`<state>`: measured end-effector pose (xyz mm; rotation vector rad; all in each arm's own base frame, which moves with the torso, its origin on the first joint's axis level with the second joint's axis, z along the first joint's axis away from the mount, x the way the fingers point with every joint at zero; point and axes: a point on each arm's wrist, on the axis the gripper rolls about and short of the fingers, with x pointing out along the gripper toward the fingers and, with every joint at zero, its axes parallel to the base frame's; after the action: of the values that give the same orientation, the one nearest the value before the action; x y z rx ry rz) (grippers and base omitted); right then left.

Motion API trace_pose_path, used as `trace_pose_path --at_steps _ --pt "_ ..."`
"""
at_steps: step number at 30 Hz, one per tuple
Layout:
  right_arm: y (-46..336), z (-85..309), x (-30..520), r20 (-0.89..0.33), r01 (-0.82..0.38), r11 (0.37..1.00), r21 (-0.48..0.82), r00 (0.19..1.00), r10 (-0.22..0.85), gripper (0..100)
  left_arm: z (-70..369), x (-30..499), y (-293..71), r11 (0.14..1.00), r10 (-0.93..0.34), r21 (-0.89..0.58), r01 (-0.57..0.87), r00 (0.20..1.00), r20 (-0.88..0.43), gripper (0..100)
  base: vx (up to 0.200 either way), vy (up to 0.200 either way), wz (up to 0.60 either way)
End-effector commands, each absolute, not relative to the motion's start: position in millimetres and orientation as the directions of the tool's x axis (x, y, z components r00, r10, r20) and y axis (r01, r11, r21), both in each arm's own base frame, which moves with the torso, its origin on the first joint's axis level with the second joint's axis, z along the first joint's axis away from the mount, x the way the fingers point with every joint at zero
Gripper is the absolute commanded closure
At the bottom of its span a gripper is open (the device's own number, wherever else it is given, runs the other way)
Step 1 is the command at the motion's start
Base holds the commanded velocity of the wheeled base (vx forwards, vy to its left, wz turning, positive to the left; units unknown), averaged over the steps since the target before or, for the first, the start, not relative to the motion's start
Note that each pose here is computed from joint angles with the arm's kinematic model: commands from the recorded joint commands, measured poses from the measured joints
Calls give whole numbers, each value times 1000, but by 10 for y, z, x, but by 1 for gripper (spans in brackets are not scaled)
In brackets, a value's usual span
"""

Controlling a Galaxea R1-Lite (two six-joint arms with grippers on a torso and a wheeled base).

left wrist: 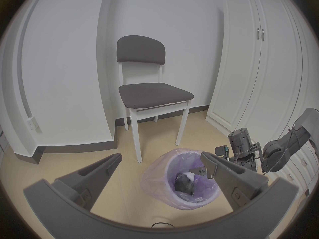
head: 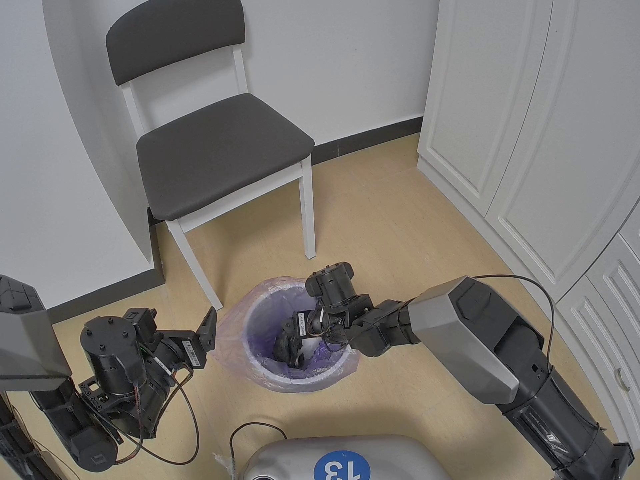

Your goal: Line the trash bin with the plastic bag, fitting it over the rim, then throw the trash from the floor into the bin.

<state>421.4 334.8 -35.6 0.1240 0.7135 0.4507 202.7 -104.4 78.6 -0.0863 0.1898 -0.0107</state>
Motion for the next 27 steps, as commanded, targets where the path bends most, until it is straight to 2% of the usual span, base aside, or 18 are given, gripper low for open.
trace_pose_path --at_steps 1,7,11,15,16,17,19,23,25,27 --pt "3335 -313 4221 -599 -353 899 259 672 436 0 799 2032 -1045 996 -19 -95 2 984 -174 0 0 0 0" --pt "3280 -74 4228 -578 -334 909 251 702 417 0 706 2039 -1048 998 -15 -67 0 977 -213 0 0 0 0" --pt "3071 328 4154 -560 -327 913 244 721 408 0 477 2074 -1081 1000 -6 -12 3 955 -298 0 0 0 0" --pt "2586 693 4016 -584 -289 934 208 730 356 0 220 2232 -1156 1000 8 29 2 934 -357 0 0 0 0" --pt "2539 708 4009 -588 -284 937 205 729 350 0 208 2244 -1159 1000 9 31 3 933 -359 0 0 0 0" --pt "2292 794 3932 -605 -260 947 191 728 322 0 149 2375 -1143 999 26 51 -8 934 -356 0 0 0 0" --pt "2155 842 3901 -604 -240 952 189 736 306 0 98 2476 -1101 996 41 86 -10 932 -360 0 0 0 0" --pt "1653 983 3763 -580 -164 968 192 777 247 0 -241 2880 -805 974 90 225 4 911 -402 0 0 0 0" --pt "1546 1006 3720 -575 -148 970 191 785 233 0 -318 2959 -745 970 100 245 4 907 -410 0 0 0 0" --pt "1277 1105 3596 -548 -102 975 198 813 196 0 -487 3172 -622 960 133 280 -15 903 -408 0 0 0 0"
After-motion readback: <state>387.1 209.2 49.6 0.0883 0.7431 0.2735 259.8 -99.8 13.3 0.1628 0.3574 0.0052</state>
